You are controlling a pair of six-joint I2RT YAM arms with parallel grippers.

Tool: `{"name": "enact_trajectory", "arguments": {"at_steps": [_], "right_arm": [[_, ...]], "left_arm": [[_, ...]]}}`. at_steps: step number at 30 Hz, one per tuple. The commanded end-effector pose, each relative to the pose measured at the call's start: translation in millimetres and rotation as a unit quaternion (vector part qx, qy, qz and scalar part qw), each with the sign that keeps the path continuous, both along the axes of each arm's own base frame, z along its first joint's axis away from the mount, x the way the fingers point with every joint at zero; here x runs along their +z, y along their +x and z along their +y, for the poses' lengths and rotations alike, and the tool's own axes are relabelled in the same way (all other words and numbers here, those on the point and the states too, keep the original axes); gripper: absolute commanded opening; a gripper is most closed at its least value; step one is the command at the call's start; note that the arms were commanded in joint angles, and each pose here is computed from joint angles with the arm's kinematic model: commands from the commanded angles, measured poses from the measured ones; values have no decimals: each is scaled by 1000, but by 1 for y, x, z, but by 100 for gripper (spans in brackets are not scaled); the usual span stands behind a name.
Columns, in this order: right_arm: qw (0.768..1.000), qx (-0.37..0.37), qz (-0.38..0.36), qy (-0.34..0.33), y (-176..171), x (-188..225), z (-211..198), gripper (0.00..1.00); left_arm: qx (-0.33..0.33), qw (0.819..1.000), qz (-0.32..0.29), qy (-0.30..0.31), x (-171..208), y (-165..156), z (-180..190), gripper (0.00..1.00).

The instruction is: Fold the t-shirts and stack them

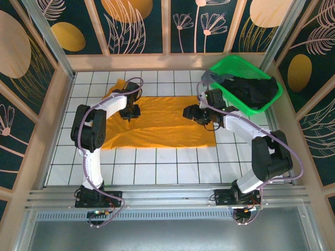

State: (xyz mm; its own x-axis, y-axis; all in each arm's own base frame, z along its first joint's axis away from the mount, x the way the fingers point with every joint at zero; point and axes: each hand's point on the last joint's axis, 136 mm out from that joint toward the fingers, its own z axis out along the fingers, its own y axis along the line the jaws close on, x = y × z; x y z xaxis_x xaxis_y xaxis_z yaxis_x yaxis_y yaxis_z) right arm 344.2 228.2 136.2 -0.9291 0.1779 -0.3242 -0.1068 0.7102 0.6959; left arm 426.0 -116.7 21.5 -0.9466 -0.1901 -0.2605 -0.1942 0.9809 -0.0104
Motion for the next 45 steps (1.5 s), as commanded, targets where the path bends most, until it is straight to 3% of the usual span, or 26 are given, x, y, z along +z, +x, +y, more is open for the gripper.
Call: {"name": "enact_trajectory", "arguments": {"at_steps": [1, 13, 17, 32, 35, 37, 39, 45], "right_arm": [[1000, 1, -11, 11, 1, 10, 0, 53], [1000, 3, -5, 10, -2, 5, 1, 53], [1000, 3, -5, 10, -2, 5, 2, 53], [1000, -2, 8, -6, -7, -9, -3, 53], [1000, -9, 16, -18, -8, -16, -7, 53], [999, -18, 19, -30, -9, -20, -13, 53], [998, -31, 20, -41, -10, -23, -21, 53], [990, -93, 51, -88, -18, -49, -60, 49]], "left_arm": [[-10, 1000, 1, 20, -3, 3, 4, 25], [-5, 999, -29, 17, 18, 8, 1, 12], [-8, 999, -38, 6, 26, 7, -5, 0], [-22, 998, -49, -27, 32, 3, -26, 0], [-17, 999, -44, -15, 32, 0, -21, 35], [-3, 999, -53, -2, 41, 0, -15, 47], [10, 998, -67, -2, 55, -3, -10, 48], [104, 992, -71, -28, 70, -37, 31, 37]]}}
